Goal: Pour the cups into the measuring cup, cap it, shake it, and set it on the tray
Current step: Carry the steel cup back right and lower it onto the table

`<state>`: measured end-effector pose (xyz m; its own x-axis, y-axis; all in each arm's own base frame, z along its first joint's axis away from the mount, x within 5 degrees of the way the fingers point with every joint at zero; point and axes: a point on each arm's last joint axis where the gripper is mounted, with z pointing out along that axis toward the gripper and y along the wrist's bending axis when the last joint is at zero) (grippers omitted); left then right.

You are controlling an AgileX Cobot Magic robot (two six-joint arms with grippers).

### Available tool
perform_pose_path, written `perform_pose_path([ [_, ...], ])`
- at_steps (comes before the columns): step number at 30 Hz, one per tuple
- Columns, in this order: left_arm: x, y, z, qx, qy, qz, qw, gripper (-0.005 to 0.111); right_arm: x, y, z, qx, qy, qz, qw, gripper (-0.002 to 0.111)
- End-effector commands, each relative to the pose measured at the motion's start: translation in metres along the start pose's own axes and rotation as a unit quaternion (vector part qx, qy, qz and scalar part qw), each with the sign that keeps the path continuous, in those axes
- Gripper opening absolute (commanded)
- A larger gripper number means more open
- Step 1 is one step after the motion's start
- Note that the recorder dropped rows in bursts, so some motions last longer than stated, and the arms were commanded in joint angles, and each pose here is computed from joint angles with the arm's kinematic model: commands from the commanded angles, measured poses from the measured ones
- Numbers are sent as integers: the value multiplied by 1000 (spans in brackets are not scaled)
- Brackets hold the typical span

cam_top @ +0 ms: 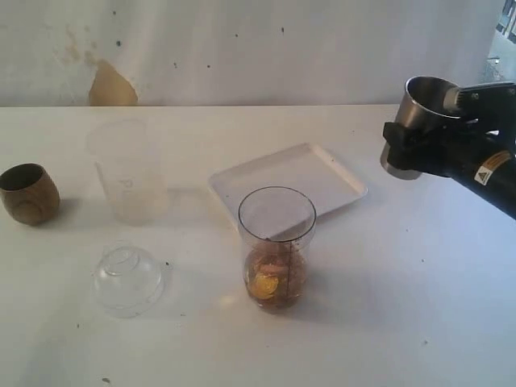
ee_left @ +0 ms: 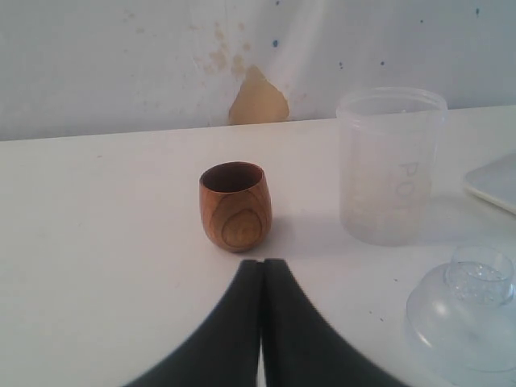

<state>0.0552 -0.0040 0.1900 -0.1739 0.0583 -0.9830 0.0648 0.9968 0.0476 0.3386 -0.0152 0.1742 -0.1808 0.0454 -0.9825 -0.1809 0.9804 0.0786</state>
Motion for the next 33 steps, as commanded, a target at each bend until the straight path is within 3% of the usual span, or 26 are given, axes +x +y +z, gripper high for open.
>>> perform_pose_path([
  [1,0,0,0,-1,-6,2,1000,0,-9,6,-1,-43,-37,-36,998,0],
  [4,0,0,0,-1,-6,2,1000,0,-15,14,-2,-83,-69,-55,993,0],
  [9,0,0,0,-1,-6,2,1000,0,-13,14,-2,-85,-56,-44,994,0],
  [14,0,0,0,-1,-6,2,1000,0,-17,26,-5,-135,-74,-104,983,0],
  [20,0,0,0,-1,-6,2,1000,0,-38,47,-13,-148,-98,-169,969,0],
  [24,0,0,0,-1,-6,2,1000,0,-39,48,-12,-120,-68,-172,975,0],
  [29,0,0,0,-1,-6,2,1000,0,-33,25,-7,-9,-28,-82,996,0],
  [33,0,0,0,-1,-6,2,1000,0,-19,8,-4,36,-1,-93,995,0],
])
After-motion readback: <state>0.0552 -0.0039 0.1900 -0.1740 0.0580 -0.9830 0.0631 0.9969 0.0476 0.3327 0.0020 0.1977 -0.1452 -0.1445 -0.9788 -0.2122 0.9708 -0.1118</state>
